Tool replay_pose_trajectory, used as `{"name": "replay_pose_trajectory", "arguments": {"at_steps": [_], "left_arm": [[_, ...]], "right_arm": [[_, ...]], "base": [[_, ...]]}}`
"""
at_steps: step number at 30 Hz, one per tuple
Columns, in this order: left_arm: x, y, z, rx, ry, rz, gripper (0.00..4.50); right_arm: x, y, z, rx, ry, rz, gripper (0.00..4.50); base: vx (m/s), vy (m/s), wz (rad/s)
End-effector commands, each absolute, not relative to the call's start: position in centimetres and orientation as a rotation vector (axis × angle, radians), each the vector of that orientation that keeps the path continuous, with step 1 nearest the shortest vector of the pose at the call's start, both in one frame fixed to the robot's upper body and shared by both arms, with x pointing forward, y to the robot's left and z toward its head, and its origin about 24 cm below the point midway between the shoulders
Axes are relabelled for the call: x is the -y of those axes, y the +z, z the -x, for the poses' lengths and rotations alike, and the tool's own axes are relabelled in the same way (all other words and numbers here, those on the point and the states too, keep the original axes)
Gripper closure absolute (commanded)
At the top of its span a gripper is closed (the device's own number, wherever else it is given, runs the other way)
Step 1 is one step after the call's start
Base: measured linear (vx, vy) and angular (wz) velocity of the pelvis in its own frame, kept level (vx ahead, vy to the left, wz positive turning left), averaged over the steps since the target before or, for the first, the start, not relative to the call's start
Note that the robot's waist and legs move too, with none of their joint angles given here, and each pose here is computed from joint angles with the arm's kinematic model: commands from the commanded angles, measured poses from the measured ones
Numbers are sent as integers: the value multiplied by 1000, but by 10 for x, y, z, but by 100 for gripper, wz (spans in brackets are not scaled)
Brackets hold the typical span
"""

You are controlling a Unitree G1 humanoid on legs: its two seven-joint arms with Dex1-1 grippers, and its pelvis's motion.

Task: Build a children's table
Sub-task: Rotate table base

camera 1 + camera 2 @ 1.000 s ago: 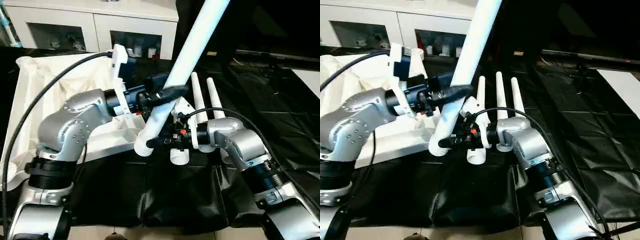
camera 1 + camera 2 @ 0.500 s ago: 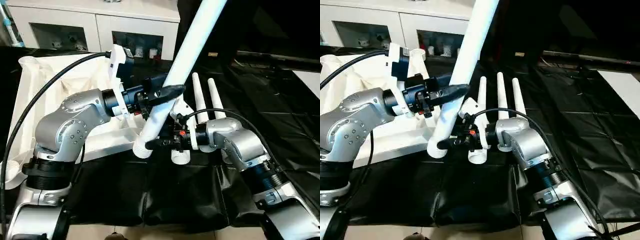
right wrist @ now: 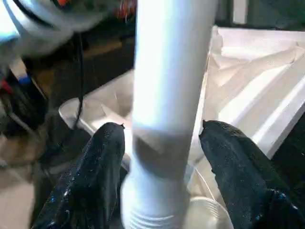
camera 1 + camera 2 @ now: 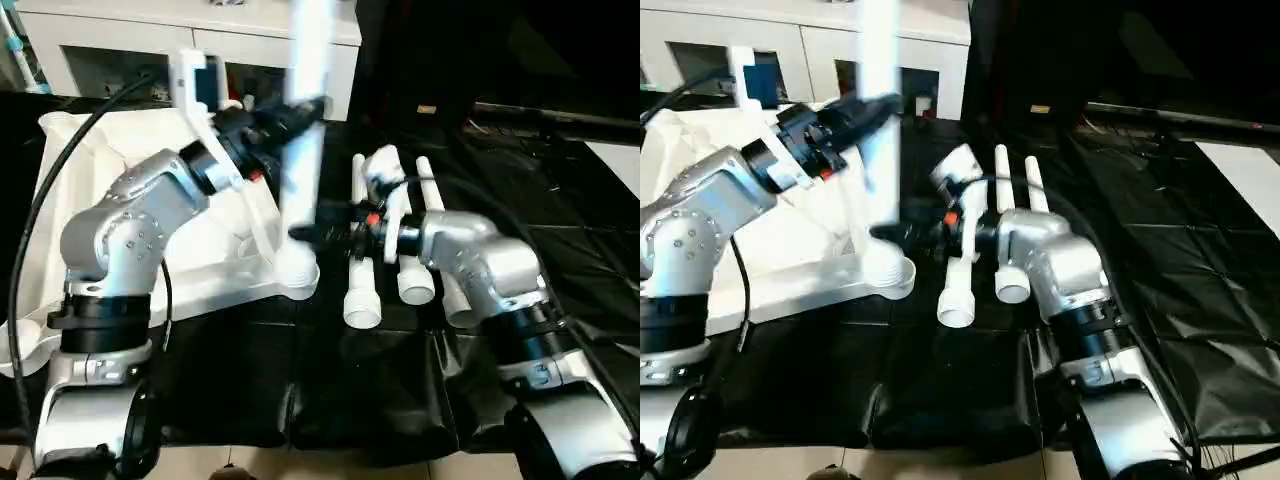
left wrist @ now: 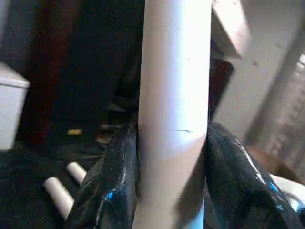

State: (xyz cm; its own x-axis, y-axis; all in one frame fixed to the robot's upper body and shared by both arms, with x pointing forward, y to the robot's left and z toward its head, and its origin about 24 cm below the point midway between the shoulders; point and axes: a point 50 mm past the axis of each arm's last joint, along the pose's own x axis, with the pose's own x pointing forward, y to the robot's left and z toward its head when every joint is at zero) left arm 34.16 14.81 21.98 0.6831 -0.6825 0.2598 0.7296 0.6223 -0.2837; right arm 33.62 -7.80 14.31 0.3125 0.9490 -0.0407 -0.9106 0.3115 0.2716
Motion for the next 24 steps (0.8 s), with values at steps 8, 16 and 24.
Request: {"name": "replay_pose_trajectory", "arguments": {"at_steps": [8,16,24], "left_arm": [[-151,225,-347,104,-761,501,276],[-149,226,-345,96,-782,532,276],[-143,224,-342,78,-801,504,276]], "right_arm": [[79,157,-336,-205,1253,-336,167],[74,155,-333,-232,1263,-342,167],[69,152,-334,-250,1250,-330,167]], "base": [[0,0,0],[0,0,0],[0,0,0]]}}
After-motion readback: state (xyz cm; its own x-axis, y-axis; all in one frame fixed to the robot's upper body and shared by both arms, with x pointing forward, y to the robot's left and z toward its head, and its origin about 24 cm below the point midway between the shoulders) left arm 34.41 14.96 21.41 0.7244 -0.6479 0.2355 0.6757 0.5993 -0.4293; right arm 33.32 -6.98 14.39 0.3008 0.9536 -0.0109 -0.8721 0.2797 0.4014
